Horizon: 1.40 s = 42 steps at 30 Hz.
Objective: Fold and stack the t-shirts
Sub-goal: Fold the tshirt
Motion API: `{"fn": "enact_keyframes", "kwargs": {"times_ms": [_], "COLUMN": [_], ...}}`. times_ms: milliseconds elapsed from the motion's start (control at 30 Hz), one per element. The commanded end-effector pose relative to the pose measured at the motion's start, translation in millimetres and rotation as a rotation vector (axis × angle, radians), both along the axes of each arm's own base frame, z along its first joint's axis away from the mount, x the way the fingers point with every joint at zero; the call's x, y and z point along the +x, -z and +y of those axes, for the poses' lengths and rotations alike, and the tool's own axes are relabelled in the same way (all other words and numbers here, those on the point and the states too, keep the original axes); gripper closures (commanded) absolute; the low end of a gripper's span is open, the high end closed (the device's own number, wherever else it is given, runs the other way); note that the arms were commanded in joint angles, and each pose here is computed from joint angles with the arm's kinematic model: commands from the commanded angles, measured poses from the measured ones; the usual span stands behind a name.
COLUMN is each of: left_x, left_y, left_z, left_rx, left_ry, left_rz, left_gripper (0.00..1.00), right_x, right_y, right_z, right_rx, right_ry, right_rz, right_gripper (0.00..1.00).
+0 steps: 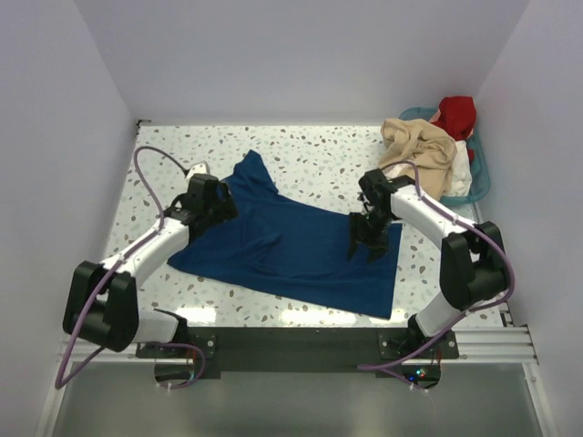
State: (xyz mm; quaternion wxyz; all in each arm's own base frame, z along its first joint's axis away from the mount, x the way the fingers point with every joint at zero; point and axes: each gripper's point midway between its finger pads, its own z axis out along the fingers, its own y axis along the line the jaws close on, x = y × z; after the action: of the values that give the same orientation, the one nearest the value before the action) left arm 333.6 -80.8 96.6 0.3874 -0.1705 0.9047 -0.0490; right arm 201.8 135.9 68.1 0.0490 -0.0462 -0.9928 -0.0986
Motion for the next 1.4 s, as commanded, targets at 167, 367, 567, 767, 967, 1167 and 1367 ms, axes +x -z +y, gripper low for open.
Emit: {"fn": "enact_keyframes", "kwargs": {"times_ms": [167,367,567,767,967,1167,1367], "left_x": [53,76,86,86,86,86,89], "left_y": [-7,7,22,31,36,42,45], "left_z": [-42,-56,-62,-65,-66,-67,-71], "left_rx": [-0.056,-0.064,-0.062,-0.082,-0.084,-0.078,-0.086], "left_ry": [0.193,0.238,0.257,0.258,0.26,0.264,0.276], "left_rz": [-0.082,-0.067,-0.029,-0.01,0.002,0.018,0.02], "left_gripper": [0.17,0.24,0.31,0.34,0.36,0.4,0.45], "right_x": [92,116,115,118,124,119,115], "right_y": [-53,-55,-15,2,9,18,26], "right_z": [90,167,212,223,230,236,237], "right_rx": [0.289,0.373,0.349,0.33,0.333,0.338,0.325], "right_ry": [0.041,-0.018,-0.062,-0.075,-0.07,-0.081,-0.085], "right_rz": [-0.313,-0.347,-0.3,-0.298,-0.304,-0.272,-0.245], "right_gripper": [0.43,0.45,0.48,0.48,0.49,0.51,0.52]}}
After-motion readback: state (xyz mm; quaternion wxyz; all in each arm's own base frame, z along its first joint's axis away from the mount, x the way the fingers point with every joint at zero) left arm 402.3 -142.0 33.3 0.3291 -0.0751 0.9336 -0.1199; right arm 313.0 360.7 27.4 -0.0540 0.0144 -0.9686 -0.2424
